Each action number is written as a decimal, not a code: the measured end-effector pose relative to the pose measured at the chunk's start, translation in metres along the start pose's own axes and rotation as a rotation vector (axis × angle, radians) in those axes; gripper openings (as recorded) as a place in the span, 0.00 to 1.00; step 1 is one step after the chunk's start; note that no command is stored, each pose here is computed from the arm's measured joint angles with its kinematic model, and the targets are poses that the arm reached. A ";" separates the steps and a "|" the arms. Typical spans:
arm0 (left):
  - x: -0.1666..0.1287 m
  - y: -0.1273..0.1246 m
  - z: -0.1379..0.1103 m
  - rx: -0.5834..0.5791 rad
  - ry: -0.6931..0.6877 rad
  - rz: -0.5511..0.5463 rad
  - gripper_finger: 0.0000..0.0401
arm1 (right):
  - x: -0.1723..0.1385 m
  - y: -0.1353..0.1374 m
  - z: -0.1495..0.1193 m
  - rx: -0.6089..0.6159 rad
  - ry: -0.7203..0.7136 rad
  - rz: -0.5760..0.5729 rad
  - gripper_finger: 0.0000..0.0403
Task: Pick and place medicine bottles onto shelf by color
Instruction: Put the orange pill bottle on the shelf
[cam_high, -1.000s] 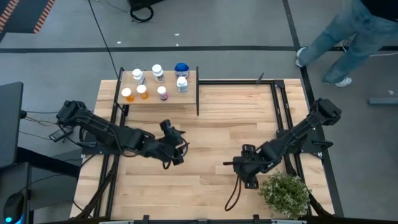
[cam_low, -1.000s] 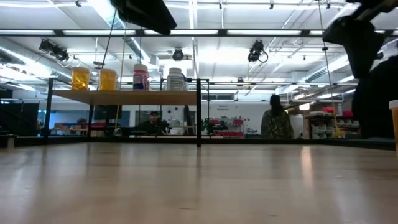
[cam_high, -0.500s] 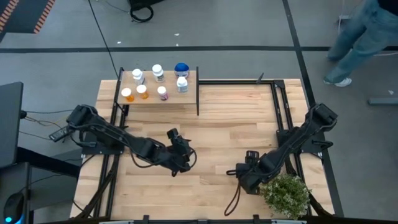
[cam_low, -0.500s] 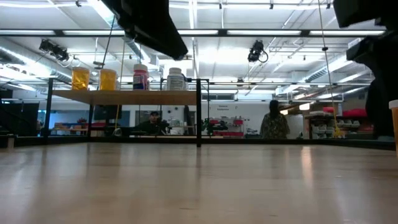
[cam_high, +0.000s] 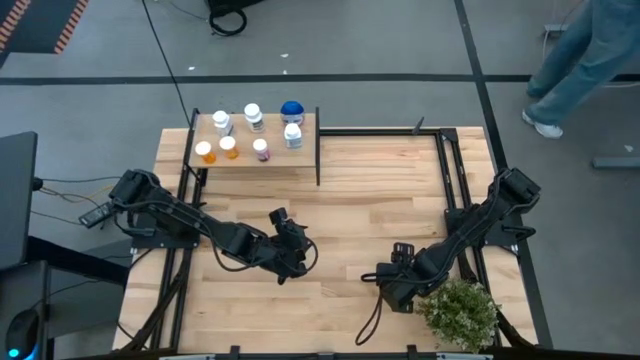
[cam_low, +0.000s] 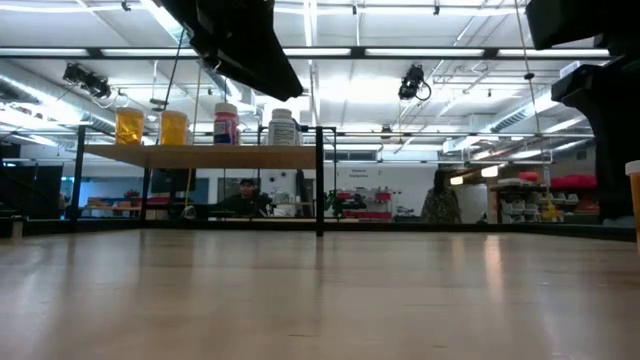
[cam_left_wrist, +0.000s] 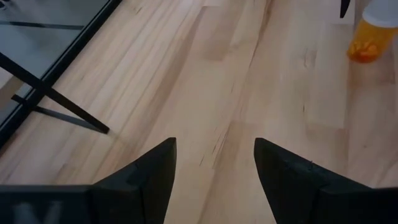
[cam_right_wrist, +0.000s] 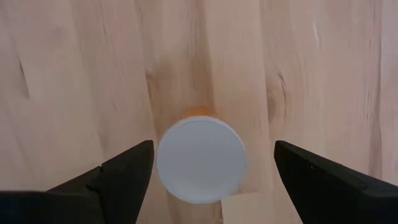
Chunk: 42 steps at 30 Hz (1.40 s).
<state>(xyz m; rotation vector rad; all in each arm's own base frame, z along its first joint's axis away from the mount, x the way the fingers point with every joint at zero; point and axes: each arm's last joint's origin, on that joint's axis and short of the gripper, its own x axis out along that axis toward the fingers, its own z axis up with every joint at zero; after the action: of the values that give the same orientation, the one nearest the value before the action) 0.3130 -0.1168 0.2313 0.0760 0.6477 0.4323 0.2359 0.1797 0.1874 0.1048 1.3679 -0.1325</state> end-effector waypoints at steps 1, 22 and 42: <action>0.000 0.000 0.000 0.000 0.000 0.000 0.55 | 0.000 0.000 0.000 0.000 -0.002 0.000 0.84; -0.001 0.000 -0.001 0.006 0.005 0.000 0.54 | 0.000 0.000 0.000 -0.011 0.004 0.005 0.61; -0.022 0.011 -0.005 0.098 0.078 -0.003 0.50 | -0.017 -0.004 0.028 -0.012 -0.108 -0.008 0.58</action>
<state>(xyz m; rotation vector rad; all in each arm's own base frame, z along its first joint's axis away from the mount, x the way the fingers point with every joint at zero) 0.2900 -0.1163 0.2420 0.1516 0.7459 0.4017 0.2588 0.1716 0.2092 0.0808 1.2617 -0.1342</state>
